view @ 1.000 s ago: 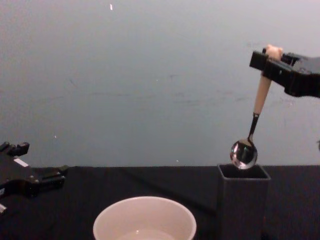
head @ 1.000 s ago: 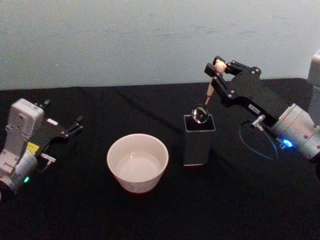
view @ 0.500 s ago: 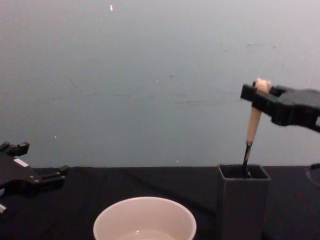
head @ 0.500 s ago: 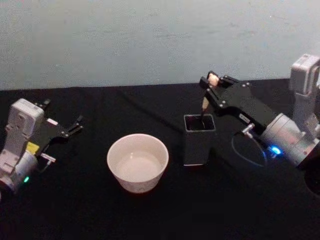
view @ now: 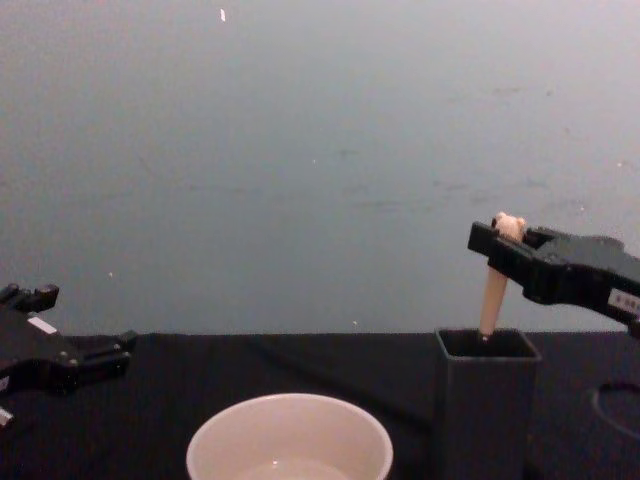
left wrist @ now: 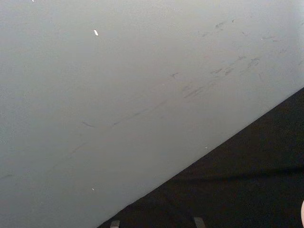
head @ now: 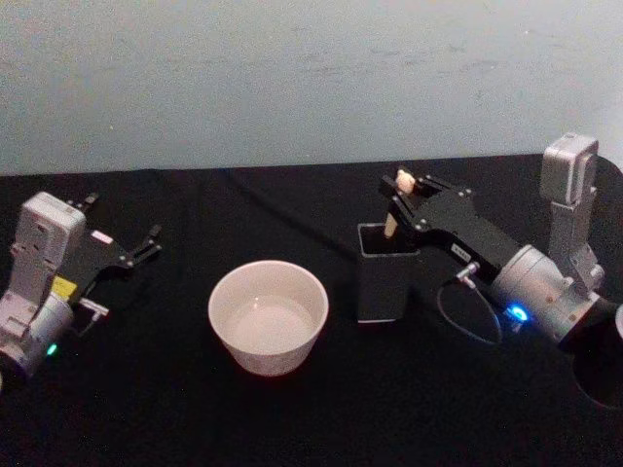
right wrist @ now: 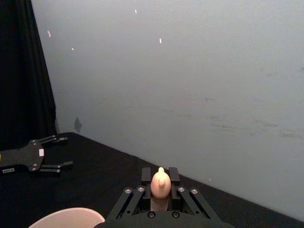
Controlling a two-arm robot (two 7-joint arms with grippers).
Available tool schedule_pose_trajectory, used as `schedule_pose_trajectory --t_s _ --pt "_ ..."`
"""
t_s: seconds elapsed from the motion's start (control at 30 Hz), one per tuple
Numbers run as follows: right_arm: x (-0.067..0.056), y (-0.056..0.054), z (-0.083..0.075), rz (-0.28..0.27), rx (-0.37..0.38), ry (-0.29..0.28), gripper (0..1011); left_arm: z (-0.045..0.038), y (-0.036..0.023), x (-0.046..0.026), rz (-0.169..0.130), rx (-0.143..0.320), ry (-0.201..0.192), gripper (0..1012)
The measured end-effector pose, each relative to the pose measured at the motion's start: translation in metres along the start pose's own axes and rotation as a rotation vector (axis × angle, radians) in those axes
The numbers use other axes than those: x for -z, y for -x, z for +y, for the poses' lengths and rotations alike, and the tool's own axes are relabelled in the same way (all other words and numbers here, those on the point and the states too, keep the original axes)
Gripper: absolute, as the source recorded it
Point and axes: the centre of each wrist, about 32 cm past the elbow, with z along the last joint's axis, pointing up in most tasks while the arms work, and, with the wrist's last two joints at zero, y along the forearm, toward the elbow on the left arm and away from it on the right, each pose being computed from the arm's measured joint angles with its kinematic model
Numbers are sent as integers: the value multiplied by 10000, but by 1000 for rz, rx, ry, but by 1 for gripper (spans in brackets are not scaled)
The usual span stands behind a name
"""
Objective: Pick up the stirring spoon with one hand, stir inside the cup, then place it back in its original position.
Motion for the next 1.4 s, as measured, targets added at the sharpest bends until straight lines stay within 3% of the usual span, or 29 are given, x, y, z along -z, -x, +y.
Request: schedule_pose_trajectory --t_s 0.5,0.9,1.4 --pt "159 86 -73 44 30 21 215 0 0 0 0 0 0 1002" --pt "261 105 -96 44 54 45 215 0 0 0 0 0 0 1001" --pt "280 109 -95 41 61 50 215 0 0 0 0 0 0 1001"
